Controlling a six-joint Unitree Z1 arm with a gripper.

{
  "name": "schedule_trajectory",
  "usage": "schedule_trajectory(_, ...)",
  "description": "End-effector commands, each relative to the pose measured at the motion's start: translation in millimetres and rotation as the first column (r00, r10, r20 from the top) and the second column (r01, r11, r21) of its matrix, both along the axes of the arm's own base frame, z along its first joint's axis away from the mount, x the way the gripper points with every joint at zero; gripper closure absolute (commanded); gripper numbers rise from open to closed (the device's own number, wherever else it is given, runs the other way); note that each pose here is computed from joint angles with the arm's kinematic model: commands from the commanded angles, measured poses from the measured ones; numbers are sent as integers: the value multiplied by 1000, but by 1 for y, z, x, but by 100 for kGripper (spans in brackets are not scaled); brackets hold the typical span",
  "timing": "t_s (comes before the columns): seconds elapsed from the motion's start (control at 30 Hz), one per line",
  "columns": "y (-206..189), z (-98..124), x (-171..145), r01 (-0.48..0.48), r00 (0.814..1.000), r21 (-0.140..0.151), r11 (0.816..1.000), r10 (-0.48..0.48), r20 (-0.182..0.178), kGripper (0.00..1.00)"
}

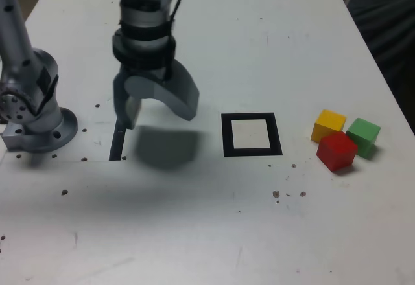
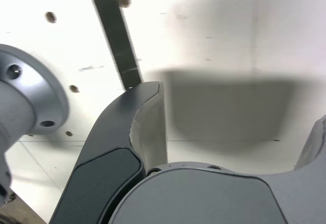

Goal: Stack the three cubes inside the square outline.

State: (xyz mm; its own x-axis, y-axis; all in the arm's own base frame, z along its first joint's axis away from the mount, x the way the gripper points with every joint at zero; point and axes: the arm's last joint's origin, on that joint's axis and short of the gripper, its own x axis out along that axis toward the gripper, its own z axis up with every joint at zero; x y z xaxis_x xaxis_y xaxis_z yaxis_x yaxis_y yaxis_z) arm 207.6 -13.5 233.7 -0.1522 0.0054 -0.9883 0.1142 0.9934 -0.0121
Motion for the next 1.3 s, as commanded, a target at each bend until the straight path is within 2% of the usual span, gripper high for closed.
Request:
schedule_trajectory(0.0, 0, 0, 6, 7, 1000, 1, 1000, -7, -4, 0)
schedule_trajectory(0.1, -1, 0, 16, 20, 1000, 7, 1000, -20, -2, 0)
schedule_trajectory(0.3, -7, 3, 35, 67, 998, 36, 997, -67, 2, 0)
schedule_trajectory(0.5, -20, 11, 53, 122, 992, 47, 991, -122, 14, 0)
schedule_trajectory(0.6, -29, 19, 65, 162, 986, 67, 984, -164, 18, 0)
schedule_trajectory(0.73, -40, 29, 80, 220, 975, 115, 969, -222, 5, 0)
schedule_trajectory(0.83, -47, 34, 91, 261, 965, 135, 956, -261, -13, 0)
schedule_trajectory(0.93, -52, 36, 103, 294, 955, 136, 946, -295, -18, 0)
schedule_trajectory(1.03, -58, 36, 117, 334, 942, 134, 933, -336, -8, 0)
schedule_trajectory(1.27, -68, 40, 144, 439, 895, 129, 889, -445, 25, 0)
